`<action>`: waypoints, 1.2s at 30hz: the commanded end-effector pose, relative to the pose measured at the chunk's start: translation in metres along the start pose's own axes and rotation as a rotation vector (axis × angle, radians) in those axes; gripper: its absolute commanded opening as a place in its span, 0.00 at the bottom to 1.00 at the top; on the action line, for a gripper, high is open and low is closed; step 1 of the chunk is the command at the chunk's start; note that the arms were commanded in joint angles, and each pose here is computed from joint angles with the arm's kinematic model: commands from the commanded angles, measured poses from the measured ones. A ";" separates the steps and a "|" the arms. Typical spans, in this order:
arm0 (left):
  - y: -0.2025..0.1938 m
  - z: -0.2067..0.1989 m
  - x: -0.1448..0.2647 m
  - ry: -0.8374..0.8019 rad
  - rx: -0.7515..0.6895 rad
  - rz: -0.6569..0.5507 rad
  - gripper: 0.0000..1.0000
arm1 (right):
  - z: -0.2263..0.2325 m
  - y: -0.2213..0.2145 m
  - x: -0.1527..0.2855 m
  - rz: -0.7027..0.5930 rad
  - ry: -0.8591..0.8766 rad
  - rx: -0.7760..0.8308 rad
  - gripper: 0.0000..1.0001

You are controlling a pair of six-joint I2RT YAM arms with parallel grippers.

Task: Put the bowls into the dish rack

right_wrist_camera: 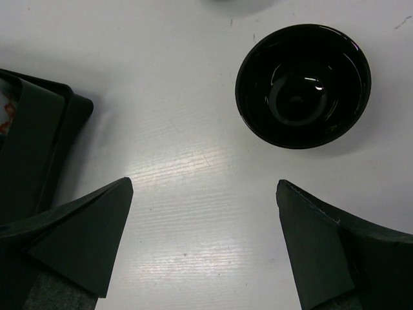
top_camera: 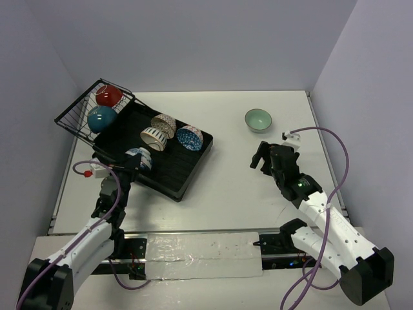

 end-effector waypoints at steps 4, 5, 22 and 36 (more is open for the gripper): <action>0.002 -0.008 -0.007 0.026 0.014 -0.005 0.19 | 0.012 0.025 0.004 -0.084 0.027 -0.015 1.00; 0.001 -0.008 -0.007 0.026 0.015 -0.002 0.19 | 0.012 0.025 0.004 -0.084 0.028 -0.014 1.00; 0.008 -0.021 -0.003 0.065 0.007 0.001 0.61 | 0.016 0.028 0.006 -0.098 0.043 -0.015 1.00; 0.025 -0.053 0.005 0.168 -0.143 0.012 0.79 | 0.010 0.030 0.010 -0.108 0.012 -0.051 1.00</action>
Point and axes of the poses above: each gripper's point midway between its finger pads, its own x axis back along the fingers, its own z axis along the line the jaws close on, y = z × x, the point moved 2 cm from there along x, back along the fingers, and after that the axes turned 2 degrees about x, right-handed, at the moved point
